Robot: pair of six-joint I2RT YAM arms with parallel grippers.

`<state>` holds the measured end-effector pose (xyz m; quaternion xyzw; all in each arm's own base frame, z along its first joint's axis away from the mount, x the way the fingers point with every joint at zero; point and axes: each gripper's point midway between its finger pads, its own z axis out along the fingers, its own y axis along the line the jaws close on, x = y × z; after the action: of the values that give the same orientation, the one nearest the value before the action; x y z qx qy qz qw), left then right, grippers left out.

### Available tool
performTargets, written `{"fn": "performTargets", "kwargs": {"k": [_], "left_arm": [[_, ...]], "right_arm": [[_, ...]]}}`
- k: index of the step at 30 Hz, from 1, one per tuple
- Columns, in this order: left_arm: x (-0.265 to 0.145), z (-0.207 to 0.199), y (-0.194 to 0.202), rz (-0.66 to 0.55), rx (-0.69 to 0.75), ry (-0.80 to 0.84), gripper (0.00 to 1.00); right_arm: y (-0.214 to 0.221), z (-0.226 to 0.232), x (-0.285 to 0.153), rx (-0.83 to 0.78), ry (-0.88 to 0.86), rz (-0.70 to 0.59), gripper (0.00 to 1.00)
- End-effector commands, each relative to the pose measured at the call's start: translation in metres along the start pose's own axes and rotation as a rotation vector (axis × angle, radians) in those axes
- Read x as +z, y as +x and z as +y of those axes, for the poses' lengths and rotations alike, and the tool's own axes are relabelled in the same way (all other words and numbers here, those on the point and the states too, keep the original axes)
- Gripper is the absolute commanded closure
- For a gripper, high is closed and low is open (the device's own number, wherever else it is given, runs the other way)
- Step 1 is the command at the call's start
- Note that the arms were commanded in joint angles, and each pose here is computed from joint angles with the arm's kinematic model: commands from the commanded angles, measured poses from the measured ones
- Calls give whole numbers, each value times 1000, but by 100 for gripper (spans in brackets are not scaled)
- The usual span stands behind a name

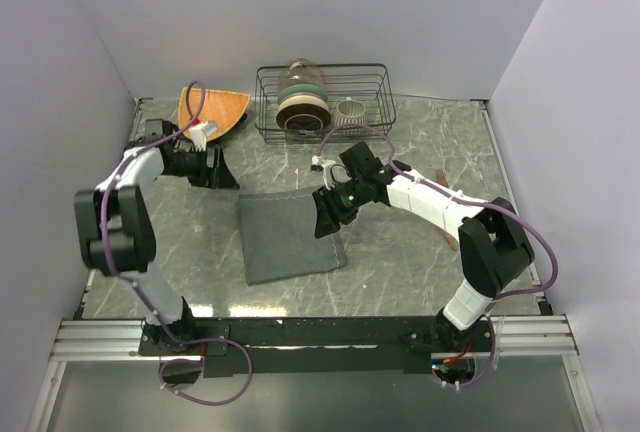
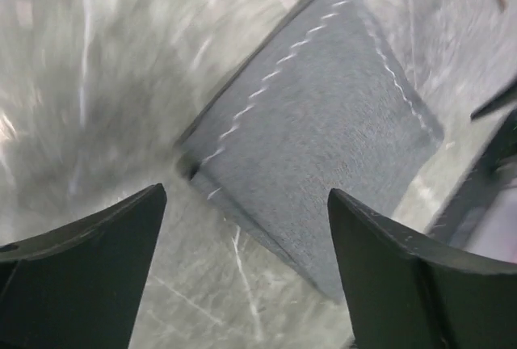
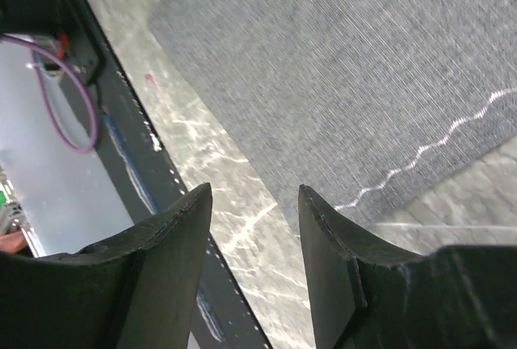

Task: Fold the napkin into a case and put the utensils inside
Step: Pick up the lower triangle-folded napkin from the center of the board, then fold the lower triangle-folded napkin at the center of the board.

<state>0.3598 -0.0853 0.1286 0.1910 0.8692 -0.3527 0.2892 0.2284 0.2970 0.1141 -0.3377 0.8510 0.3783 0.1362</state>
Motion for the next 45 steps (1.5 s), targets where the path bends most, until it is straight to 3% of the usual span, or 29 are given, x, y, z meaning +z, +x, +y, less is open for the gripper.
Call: {"fn": "performTargets", "kwargs": {"k": [1, 5, 12, 22, 25, 28, 29, 33, 45], "left_arm": [[13, 18, 8, 32, -314, 51, 14], [30, 31, 33, 102, -447, 73, 17], [47, 38, 40, 102, -582, 97, 23], [62, 36, 43, 142, -589, 108, 43], [61, 34, 39, 129, -581, 117, 54], [57, 29, 30, 96, -531, 127, 64], [55, 25, 25, 88, -505, 128, 72], [52, 13, 21, 78, -333, 135, 85], [49, -16, 42, 128, 206, 98, 98]], "right_arm": [[2, -7, -6, -26, 43, 10, 45], [6, -13, -4, -10, 57, 18, 44], [7, -20, -2, 11, 67, 16, 44], [-1, -34, -5, 35, 86, 11, 44], [-3, -37, -6, 41, 89, 7, 44], [-3, -40, -7, 39, 94, 9, 44], [-3, -41, -7, 42, 95, 8, 44], [-4, -42, -7, 45, 94, 8, 44], [-6, -42, -9, 43, 101, 18, 44]]}}
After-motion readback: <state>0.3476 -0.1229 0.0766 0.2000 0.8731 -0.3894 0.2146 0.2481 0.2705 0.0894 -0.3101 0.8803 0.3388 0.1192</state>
